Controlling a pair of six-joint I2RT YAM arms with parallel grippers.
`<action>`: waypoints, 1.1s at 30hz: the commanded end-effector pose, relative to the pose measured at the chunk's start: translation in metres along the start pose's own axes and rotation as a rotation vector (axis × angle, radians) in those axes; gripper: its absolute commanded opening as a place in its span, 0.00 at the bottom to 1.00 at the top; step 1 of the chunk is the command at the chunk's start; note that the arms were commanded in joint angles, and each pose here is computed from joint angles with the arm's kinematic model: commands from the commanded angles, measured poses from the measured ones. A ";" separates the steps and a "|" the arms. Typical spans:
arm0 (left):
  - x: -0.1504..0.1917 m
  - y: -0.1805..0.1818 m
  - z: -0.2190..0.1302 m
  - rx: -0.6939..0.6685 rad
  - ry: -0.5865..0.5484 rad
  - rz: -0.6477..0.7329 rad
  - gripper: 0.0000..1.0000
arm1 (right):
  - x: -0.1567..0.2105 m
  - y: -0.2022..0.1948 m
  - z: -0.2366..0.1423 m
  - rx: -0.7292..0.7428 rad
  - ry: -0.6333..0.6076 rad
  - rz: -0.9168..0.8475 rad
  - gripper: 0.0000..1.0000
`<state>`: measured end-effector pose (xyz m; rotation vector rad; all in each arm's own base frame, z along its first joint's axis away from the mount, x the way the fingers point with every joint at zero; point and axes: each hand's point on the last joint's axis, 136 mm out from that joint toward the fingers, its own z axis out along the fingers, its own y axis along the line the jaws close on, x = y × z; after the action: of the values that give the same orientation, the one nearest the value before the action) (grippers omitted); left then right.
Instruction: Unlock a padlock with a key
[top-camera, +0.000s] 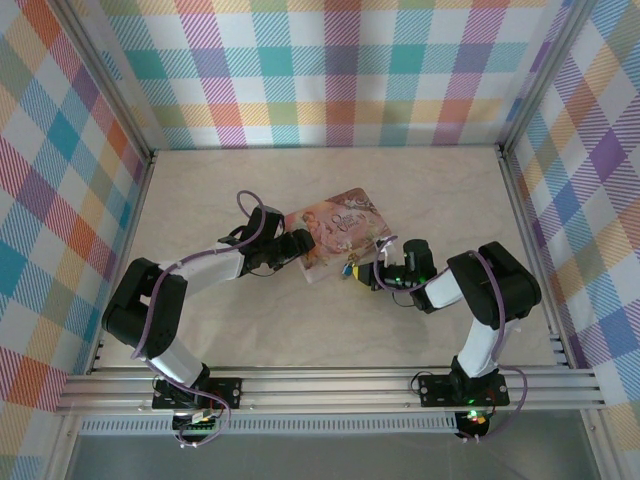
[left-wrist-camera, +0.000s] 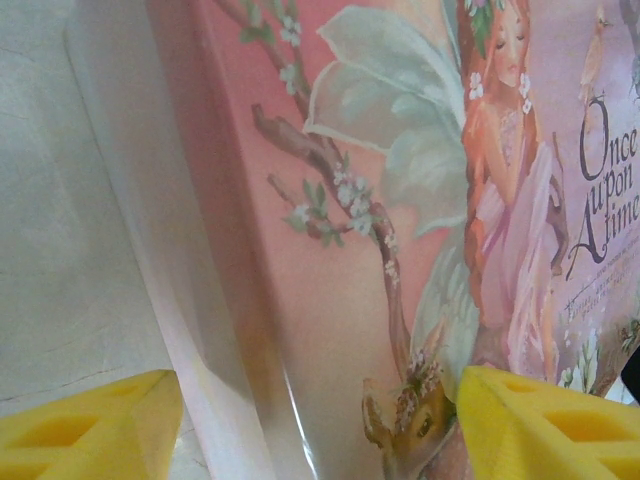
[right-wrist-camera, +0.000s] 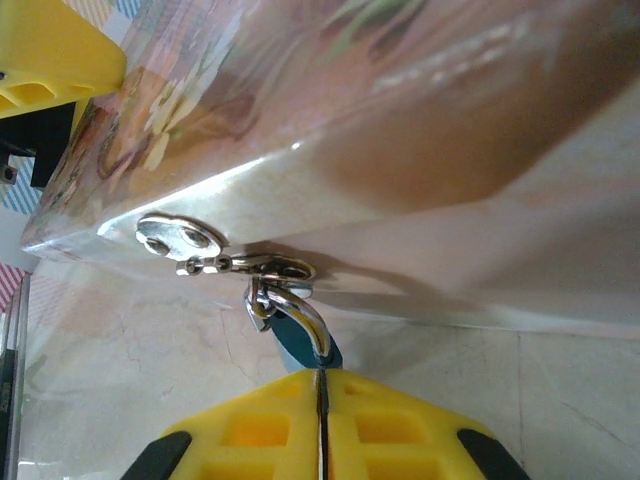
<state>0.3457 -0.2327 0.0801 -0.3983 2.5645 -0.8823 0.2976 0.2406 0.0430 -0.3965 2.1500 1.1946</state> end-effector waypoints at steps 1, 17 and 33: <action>0.046 0.046 0.001 -0.172 0.134 -0.015 0.72 | -0.009 0.009 -0.004 -0.009 -0.039 -0.036 0.11; 0.047 0.045 0.001 -0.169 0.136 -0.012 0.72 | -0.023 0.012 -0.005 -0.053 -0.164 -0.141 0.37; 0.047 0.045 0.002 -0.171 0.140 -0.012 0.72 | -0.016 0.012 0.006 -0.116 -0.137 -0.126 0.31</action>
<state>0.3403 -0.2327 0.0799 -0.3935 2.5755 -0.8712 0.3056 0.2450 0.0475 -0.4444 1.9769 1.2019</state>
